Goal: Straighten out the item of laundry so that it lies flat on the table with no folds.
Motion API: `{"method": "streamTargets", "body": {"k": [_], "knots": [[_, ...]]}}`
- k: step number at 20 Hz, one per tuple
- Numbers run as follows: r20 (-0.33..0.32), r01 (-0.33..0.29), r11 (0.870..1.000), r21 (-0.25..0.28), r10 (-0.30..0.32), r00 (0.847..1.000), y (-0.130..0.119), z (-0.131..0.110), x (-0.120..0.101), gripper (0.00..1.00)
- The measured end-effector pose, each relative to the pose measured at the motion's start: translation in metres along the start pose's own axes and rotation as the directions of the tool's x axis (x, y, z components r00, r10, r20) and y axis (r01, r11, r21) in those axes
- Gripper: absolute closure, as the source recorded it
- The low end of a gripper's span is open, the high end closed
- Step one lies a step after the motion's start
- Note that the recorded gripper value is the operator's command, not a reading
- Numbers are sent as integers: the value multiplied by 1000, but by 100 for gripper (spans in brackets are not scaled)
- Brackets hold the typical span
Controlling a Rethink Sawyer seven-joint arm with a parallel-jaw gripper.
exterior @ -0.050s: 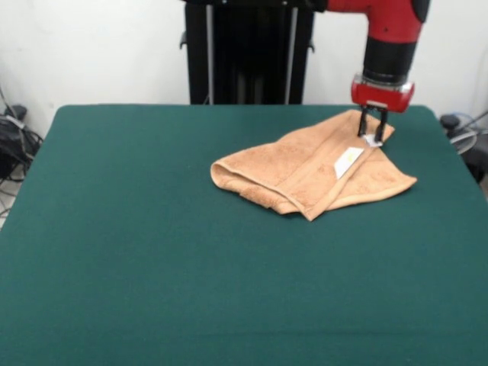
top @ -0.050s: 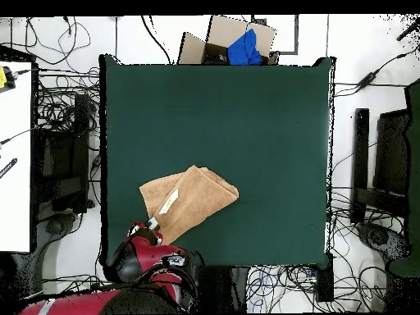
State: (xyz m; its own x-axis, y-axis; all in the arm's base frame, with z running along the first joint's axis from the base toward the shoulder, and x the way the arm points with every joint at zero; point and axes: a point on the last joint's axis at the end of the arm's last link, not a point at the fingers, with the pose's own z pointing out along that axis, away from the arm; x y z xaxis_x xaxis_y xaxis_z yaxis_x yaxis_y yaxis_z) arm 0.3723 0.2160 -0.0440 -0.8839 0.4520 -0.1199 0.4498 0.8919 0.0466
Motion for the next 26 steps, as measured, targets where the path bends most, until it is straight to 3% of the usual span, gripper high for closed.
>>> {"method": "streamTargets", "body": {"k": [19, 26], "knots": [[10, 6, 1000, 3, -6, 1000, -2, -3, -1, 100], [-42, 1, 999, 48, 1, 999, -10, -18, -8, 100]]}}
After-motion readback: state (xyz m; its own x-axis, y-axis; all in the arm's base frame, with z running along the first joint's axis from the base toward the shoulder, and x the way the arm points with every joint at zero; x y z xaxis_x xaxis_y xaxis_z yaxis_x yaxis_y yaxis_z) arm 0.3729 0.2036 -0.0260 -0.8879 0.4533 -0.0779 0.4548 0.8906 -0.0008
